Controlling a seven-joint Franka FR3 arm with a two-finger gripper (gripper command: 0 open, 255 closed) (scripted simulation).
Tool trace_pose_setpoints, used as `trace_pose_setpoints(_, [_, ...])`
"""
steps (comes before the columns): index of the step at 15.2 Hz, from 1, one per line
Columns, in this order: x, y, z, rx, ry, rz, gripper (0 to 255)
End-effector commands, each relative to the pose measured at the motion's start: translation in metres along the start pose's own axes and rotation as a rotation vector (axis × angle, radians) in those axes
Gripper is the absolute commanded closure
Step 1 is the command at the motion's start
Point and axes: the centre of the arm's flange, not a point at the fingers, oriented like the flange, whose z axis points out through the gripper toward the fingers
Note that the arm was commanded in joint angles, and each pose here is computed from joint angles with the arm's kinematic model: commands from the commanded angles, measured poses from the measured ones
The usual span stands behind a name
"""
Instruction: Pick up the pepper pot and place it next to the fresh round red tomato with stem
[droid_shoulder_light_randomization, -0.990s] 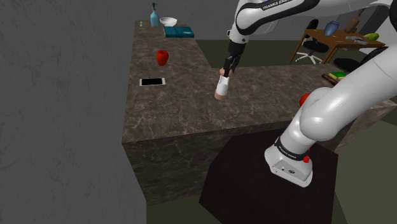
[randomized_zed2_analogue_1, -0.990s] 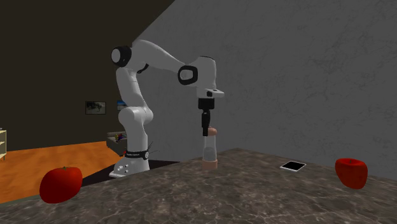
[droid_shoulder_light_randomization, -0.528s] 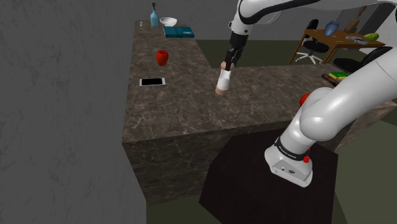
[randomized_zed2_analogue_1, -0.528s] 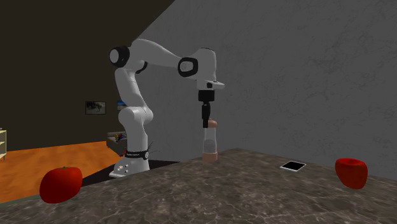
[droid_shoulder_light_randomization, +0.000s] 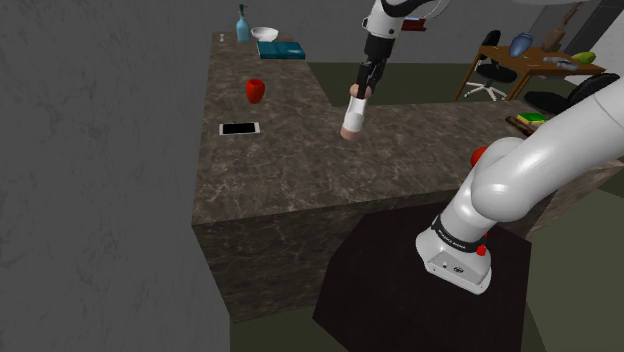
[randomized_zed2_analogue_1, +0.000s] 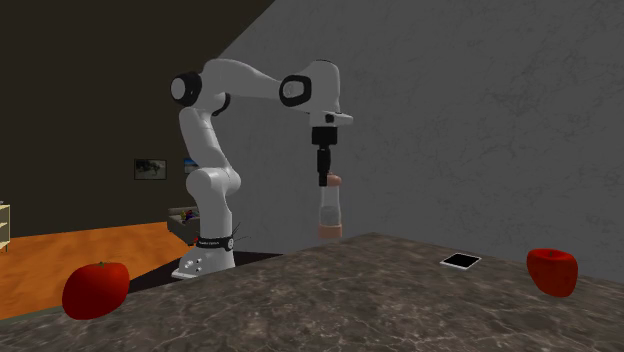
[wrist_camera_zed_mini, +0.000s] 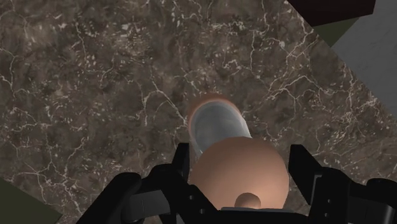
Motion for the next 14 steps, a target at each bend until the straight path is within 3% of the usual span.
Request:
trace_pose_setpoints(1, [-0.001, -0.001, -0.011, 0.000, 0.000, 0.000, 255])
trace_pose_setpoints(14, [-0.002, -0.009, -0.079, 0.000, 0.000, 0.000, 255])
